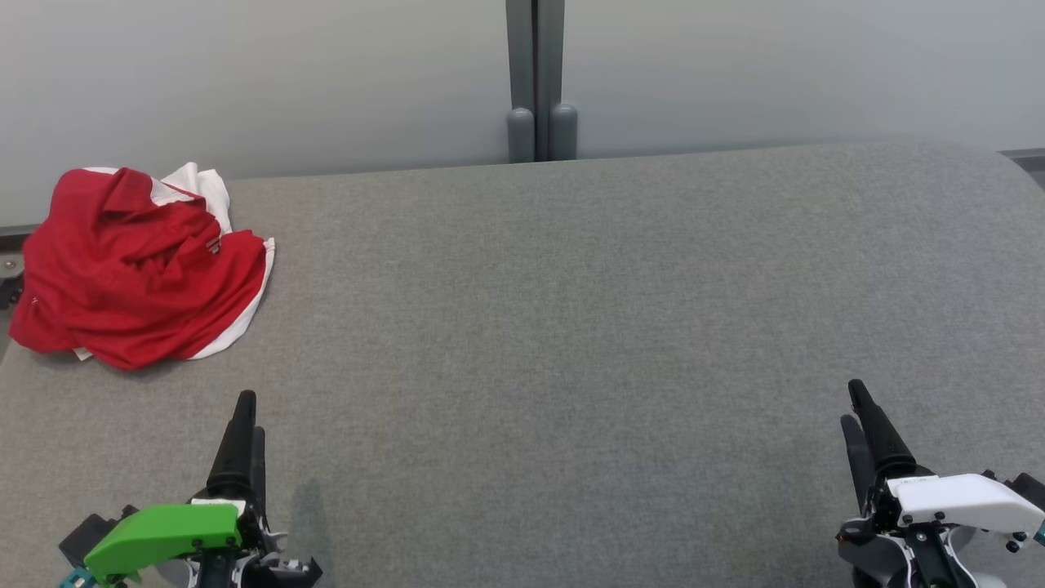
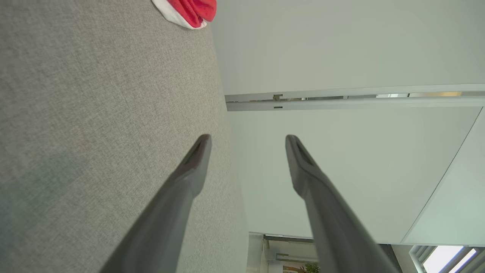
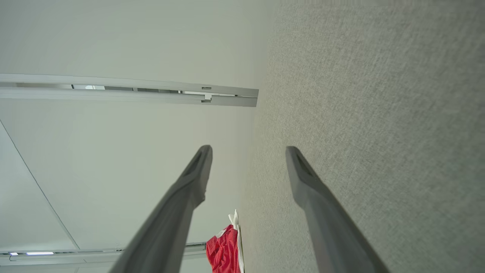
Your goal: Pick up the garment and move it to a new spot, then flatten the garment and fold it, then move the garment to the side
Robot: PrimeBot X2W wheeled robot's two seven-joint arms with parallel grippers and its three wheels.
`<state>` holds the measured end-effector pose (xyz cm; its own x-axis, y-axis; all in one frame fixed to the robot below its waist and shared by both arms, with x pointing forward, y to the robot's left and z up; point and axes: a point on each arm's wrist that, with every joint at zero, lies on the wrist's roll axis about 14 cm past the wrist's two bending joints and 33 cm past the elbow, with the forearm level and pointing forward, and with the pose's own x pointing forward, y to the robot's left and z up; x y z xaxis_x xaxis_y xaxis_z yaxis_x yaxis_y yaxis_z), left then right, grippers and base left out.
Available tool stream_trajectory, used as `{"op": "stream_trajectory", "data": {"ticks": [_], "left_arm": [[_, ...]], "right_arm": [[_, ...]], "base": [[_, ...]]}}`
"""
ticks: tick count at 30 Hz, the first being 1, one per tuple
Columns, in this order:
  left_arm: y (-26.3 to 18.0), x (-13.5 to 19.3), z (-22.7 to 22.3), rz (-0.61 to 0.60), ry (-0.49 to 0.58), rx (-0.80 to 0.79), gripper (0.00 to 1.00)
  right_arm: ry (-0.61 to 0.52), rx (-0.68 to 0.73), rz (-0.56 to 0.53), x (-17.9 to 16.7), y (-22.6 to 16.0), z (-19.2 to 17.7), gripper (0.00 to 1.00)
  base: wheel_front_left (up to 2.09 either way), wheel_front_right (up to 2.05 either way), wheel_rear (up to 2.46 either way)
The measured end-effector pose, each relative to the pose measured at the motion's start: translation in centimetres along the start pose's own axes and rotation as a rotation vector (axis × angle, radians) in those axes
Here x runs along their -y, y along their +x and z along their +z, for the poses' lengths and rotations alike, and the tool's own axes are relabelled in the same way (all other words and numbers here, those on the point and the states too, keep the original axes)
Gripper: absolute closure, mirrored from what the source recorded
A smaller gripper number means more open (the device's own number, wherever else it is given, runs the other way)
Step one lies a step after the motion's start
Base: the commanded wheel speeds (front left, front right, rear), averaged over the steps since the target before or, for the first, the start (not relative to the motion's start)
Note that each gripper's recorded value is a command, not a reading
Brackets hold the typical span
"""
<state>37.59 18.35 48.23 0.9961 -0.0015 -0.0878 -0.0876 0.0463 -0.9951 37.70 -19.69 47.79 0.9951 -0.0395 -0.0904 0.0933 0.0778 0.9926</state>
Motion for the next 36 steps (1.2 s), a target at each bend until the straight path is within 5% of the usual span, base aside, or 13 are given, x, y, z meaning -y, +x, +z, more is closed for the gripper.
{"op": "stream_trajectory", "data": {"ticks": [36], "left_arm": [[0.1,2.4,-1.5,-0.081,0.659,0.020,0.00]], "right_arm": [[-0.773,0.072,0.153,-4.7,0.1,0.2,0.00]], "base": [[0.00,0.00,0.00]]}}
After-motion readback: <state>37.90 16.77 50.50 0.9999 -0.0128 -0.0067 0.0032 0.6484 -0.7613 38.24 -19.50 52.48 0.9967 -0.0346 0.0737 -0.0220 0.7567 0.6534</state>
